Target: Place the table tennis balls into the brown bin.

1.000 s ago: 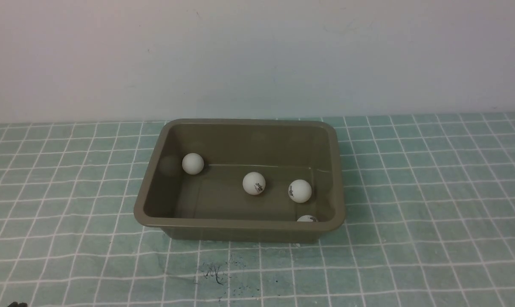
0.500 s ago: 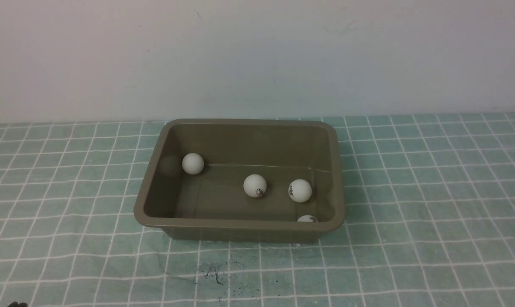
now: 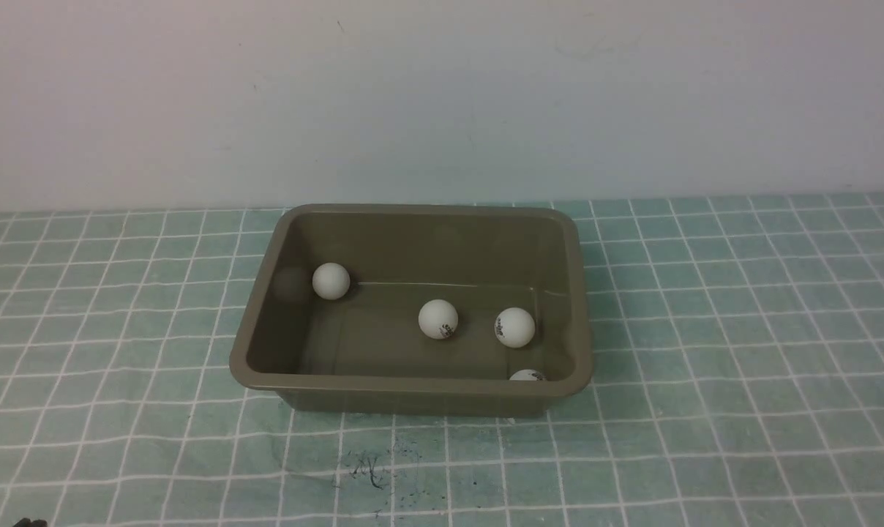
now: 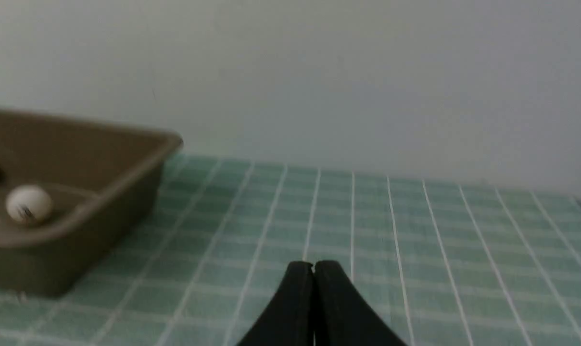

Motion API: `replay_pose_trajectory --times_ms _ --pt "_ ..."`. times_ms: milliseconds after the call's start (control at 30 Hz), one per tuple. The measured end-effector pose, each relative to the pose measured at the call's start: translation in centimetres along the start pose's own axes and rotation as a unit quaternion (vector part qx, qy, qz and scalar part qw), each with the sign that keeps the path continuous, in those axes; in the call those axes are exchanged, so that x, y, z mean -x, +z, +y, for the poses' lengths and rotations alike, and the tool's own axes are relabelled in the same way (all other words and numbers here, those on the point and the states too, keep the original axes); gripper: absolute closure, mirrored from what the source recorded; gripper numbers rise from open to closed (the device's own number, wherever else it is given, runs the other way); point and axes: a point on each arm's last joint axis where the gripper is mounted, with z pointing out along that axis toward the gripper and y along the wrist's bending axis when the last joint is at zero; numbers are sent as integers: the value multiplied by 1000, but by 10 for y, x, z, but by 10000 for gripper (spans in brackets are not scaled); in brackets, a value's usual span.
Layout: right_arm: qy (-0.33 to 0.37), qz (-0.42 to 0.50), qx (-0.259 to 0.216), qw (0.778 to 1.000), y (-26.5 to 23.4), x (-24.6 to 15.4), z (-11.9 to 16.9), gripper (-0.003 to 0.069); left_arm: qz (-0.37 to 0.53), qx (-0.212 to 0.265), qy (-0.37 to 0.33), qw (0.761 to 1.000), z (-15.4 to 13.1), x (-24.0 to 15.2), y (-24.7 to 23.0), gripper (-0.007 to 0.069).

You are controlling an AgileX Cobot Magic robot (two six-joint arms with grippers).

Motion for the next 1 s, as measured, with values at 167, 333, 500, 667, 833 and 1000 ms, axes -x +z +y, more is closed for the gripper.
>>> replay_pose_trajectory --times_ms 167,333,500,667,833,1000 --pt "5 45 -20 999 7 -29 -1 672 1 0 0 1000 0 0 0 630" --pt "6 44 -23 999 7 -29 -2 672 1 0 0 1000 0 0 0 630" --pt "6 44 -24 999 7 -29 -2 672 1 0 0 1000 0 0 0 630" --pt "6 44 -24 999 7 -29 -2 672 1 0 0 1000 0 0 0 630" --pt "6 44 -24 999 7 -29 -2 672 1 0 0 1000 0 0 0 630" --pt "6 44 -24 999 7 -29 -2 672 1 0 0 1000 0 0 0 630"
